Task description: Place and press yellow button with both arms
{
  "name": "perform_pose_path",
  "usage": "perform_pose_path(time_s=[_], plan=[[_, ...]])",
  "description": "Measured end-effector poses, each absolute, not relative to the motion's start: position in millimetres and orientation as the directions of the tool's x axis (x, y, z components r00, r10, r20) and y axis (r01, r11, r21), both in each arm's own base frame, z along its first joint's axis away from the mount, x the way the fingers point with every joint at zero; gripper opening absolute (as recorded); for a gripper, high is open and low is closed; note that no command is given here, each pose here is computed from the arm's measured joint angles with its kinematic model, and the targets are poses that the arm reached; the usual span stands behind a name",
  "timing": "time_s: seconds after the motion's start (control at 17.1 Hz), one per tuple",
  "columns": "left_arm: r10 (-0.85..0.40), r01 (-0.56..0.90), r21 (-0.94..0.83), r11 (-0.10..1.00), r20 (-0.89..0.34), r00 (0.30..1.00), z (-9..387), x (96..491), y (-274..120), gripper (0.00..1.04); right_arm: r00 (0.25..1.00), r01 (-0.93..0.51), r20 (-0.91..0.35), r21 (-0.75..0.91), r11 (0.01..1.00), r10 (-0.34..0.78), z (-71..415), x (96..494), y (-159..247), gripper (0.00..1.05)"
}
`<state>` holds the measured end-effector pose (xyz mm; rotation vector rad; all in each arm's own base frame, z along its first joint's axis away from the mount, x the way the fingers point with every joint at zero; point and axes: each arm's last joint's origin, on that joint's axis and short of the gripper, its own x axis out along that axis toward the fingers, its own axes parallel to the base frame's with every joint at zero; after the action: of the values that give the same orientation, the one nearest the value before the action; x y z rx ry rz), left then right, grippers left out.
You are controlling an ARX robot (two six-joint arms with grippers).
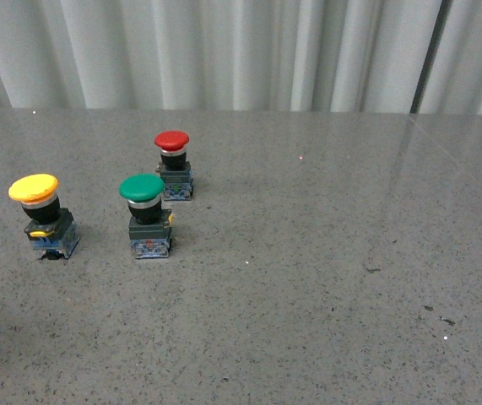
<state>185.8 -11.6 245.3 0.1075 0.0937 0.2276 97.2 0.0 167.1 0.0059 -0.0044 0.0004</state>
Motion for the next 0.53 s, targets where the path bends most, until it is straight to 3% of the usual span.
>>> perform_pose_path(time_s=[0.29, 0.53], plan=[[0.094, -0.055, 0.12, 0.991, -0.352, 0.931, 233, 284, -35, 0.98, 1.0, 0.0, 0.005, 0.006, 1.0, 0.0, 167, 97, 0, 0.98], [0.0, 0.033, 0.057, 0.998, -0.496, 0.868, 199, 309, -53, 0.98, 1.0, 0.0, 0.004, 0.006, 1.0, 0.0, 167, 97, 0, 0.98]])
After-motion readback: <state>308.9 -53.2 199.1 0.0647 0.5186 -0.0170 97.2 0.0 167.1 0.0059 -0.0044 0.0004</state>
